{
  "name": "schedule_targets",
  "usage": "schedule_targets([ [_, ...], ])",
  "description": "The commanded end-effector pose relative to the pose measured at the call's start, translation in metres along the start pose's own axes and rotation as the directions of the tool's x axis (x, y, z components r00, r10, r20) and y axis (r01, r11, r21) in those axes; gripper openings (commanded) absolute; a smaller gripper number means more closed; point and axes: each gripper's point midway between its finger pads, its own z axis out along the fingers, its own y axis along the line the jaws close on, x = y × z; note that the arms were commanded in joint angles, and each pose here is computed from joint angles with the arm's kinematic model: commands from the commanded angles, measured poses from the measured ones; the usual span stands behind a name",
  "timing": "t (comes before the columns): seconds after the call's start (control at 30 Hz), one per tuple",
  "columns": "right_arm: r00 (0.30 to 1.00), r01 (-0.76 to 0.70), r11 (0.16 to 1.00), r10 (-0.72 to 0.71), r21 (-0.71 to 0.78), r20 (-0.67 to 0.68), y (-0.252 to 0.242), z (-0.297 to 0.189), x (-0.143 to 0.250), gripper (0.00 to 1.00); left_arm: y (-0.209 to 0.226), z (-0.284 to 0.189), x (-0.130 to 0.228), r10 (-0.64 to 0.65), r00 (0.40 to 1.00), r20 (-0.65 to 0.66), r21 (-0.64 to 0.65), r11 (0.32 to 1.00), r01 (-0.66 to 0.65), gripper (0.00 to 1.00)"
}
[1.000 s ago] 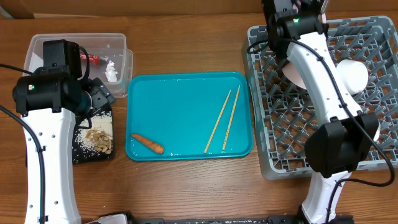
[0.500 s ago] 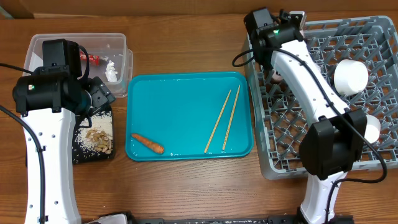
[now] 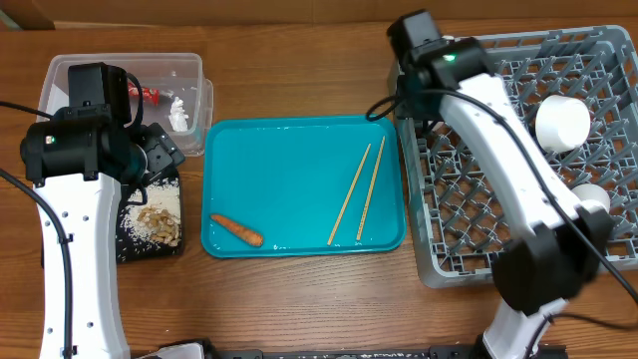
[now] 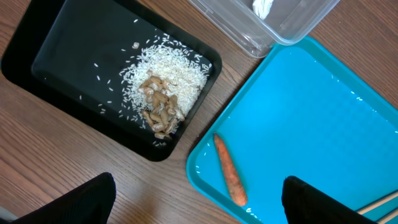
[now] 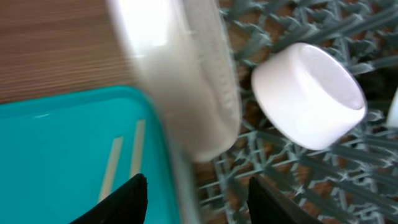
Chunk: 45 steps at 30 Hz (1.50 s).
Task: Sort waste into correct bins and load items into the dishwasher
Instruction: 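Move the right gripper down onto the wooden chopsticks on the teal tray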
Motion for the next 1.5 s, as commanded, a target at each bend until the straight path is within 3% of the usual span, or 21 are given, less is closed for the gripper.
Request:
schedule_targets([
  [0.0, 0.998, 0.032, 0.958, -0.043, -0.285, -0.035, 0.042, -0.04, 0.014, 0.54, -0.001, -0.005, -0.002, 0.002, 1.0, 0.015, 0.015, 1.0, -0.002, 0.88],
  [0.17, 0.987, 0.069, 0.95, -0.11, -0.305, -0.121, 0.069, -0.026, 0.05, 0.53, -0.001, -0.005, -0.002, 0.003, 1.0, 0.015, 0.015, 1.0, -0.003, 0.88],
  [0.37, 0.951, 0.003, 0.965, -0.084, -0.262, -0.298, 0.082, 0.028, 0.121, 0.47, 0.0, -0.005, -0.002, 0.003, 1.0, 0.012, 0.013, 1.0, -0.003, 0.88],
  [0.47, 0.947, 0.004, 0.966, -0.087, -0.258, -0.31, 0.087, 0.053, 0.144, 0.42, -0.001, -0.005, 0.0, 0.003, 1.0, 0.006, 0.019, 1.0, -0.003, 0.88],
  [0.77, 0.927, 0.001, 0.976, -0.083, -0.219, -0.365, 0.074, 0.104, 0.202, 0.41, -0.001, -0.005, 0.001, 0.005, 1.0, 0.002, 0.02, 1.0, -0.005, 0.88],
  [0.93, 0.919, 0.006, 0.979, -0.085, -0.203, -0.385, 0.068, 0.108, 0.212, 0.35, -0.002, -0.005, 0.001, 0.005, 1.0, 0.002, 0.02, 1.0, -0.005, 0.88],
  [1.47, 0.939, -0.016, 0.957, -0.085, -0.29, -0.333, 0.088, 0.108, 0.198, 0.38, -0.001, -0.005, 0.001, 0.005, 1.0, 0.001, 0.02, 1.0, -0.005, 0.88],
])
